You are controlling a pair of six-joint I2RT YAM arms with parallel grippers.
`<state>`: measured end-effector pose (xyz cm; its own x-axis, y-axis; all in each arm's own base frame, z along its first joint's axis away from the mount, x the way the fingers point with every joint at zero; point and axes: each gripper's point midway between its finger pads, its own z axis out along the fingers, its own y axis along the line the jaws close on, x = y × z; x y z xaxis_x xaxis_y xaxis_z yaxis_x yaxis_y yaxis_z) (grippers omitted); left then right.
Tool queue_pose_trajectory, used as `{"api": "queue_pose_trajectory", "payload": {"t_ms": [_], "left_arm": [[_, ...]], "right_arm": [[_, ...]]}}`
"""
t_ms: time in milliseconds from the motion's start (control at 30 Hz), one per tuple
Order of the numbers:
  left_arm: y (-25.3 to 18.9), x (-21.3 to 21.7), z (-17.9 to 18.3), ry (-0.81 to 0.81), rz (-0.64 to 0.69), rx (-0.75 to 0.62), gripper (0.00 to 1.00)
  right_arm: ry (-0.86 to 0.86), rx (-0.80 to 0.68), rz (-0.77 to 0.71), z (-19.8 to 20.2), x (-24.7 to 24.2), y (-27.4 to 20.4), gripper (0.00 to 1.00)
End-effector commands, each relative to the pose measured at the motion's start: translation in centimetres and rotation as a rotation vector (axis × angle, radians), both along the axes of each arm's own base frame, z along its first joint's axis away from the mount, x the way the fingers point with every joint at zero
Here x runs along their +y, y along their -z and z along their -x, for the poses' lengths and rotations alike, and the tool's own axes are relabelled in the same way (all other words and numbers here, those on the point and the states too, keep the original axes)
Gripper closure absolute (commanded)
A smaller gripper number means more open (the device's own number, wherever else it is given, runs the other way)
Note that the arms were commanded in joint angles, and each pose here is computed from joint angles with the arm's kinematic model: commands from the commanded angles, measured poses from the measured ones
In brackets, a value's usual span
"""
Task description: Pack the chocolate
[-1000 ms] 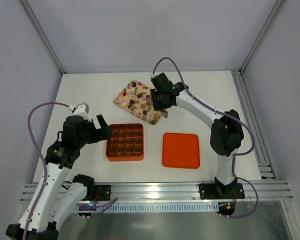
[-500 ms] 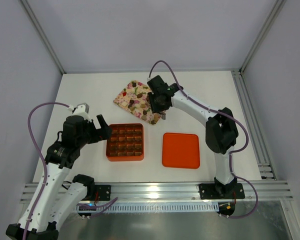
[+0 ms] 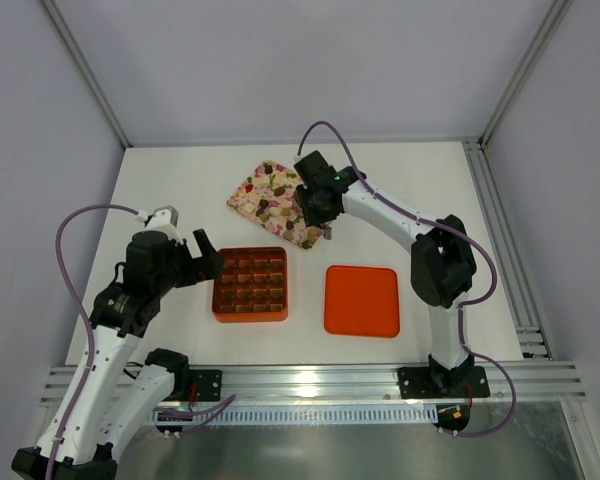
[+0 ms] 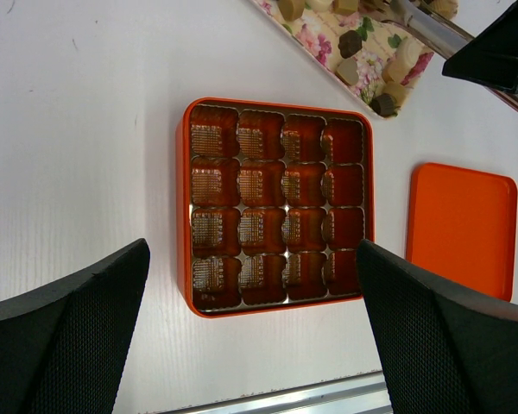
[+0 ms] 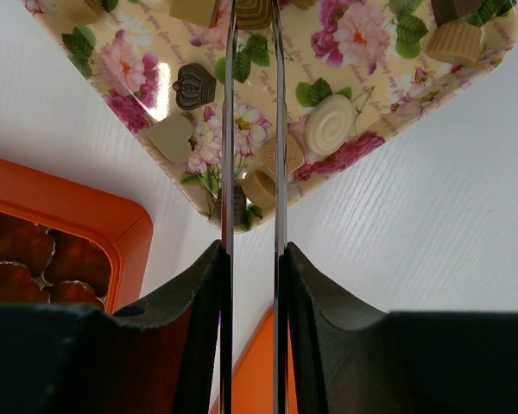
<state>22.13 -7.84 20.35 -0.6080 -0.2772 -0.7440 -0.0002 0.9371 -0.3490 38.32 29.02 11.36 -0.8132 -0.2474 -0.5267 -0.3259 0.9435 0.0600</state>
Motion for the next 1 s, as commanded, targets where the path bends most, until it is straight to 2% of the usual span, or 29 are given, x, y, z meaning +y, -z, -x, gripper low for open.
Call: {"api": "queue_pose_trajectory", "payload": {"t_ms": [0,233,467,967], "left_arm": [[-0.8,0.2,-0.7,-0.009,-0.004,-0.044,0.0],[-0.9,0.2,-0.7,-0.009,-0.004,-0.049,0.0],[-0.8,0.2,-0.7,-0.009,-0.005,-0.043,0.0],[-0.9,0.2,-0.7,-0.009,-0.005,-0.046,0.0]], "right_arm": [[-0.01,-0.046,-0.024,-0.8,0.8,-1.8,0.66],[-0.011,-0.044,-0.03,-0.7,0.9,-2.0,0.74],[-0.01,-0.058,-0.04,-0.8,1.0,-2.9,0.78],[-0.001,-0.09,-0.052,-0.7,0.6,-5.1,0.79]]}}
